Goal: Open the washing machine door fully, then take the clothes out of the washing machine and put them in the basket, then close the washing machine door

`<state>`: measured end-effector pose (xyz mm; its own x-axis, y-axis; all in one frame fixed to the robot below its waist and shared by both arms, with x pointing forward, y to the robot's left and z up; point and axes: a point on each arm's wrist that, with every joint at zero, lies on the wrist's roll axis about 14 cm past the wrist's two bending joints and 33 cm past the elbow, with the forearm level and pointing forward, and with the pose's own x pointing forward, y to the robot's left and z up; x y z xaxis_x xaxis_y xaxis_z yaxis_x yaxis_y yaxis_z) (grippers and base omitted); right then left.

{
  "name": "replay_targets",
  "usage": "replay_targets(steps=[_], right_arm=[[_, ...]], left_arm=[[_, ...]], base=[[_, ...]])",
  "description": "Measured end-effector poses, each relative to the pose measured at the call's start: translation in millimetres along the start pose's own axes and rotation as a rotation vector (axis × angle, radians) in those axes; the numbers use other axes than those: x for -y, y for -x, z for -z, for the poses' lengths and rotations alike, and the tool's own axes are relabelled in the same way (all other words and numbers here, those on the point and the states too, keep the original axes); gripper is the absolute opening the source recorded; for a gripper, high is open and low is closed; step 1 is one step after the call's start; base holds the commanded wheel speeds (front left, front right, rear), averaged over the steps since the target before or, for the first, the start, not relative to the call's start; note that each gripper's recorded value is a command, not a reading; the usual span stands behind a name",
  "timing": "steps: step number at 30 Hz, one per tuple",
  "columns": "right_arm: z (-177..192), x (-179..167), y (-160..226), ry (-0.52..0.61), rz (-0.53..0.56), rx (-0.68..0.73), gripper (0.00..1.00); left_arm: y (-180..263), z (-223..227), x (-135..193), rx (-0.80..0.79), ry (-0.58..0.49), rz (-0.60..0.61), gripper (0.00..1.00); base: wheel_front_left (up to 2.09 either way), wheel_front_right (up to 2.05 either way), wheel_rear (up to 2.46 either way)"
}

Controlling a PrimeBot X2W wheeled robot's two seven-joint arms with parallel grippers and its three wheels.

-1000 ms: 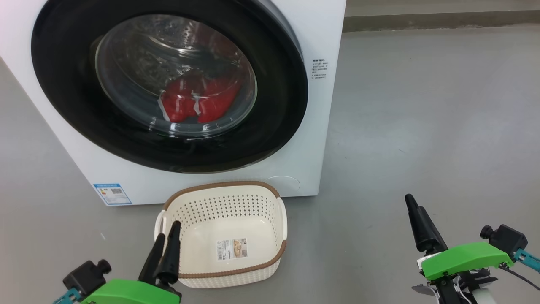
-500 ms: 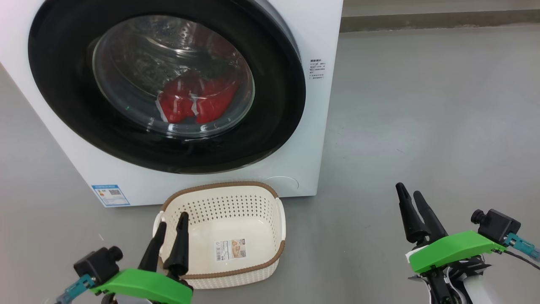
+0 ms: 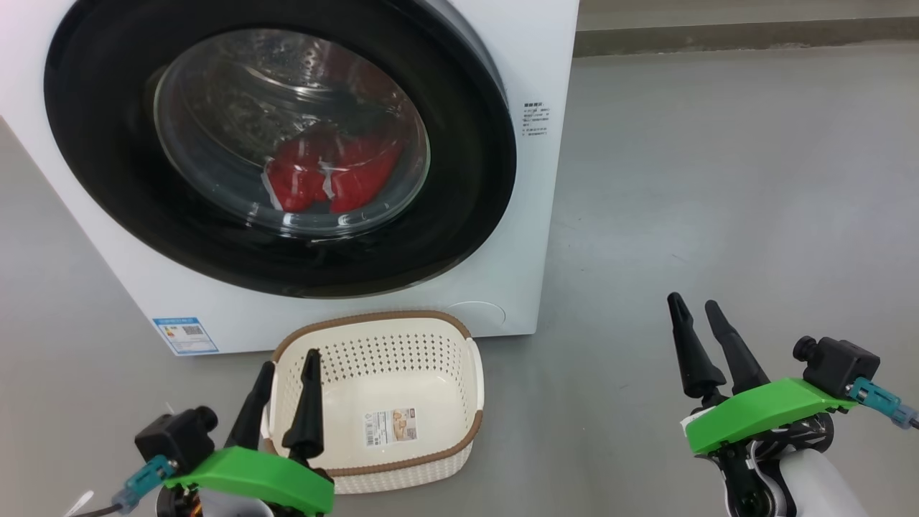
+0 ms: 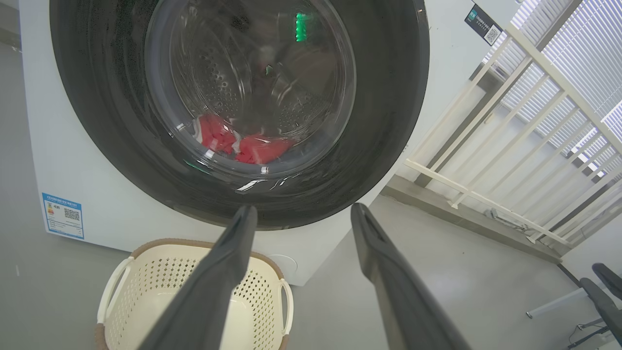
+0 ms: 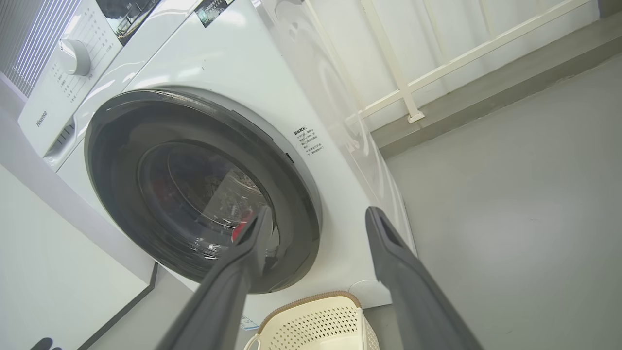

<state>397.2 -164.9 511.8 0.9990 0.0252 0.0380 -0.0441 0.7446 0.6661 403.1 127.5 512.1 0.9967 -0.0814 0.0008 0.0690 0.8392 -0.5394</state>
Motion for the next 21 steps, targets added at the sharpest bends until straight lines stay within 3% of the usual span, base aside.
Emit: replay_targets(steps=[21], right_arm=[[-9, -21, -9, 0.279, -0.089, 0.040, 1.00]], left_arm=[[-10, -18, 18, 0.091, -0.267, 0.047, 1.00]], base=[[0.00, 0.00, 0.00]])
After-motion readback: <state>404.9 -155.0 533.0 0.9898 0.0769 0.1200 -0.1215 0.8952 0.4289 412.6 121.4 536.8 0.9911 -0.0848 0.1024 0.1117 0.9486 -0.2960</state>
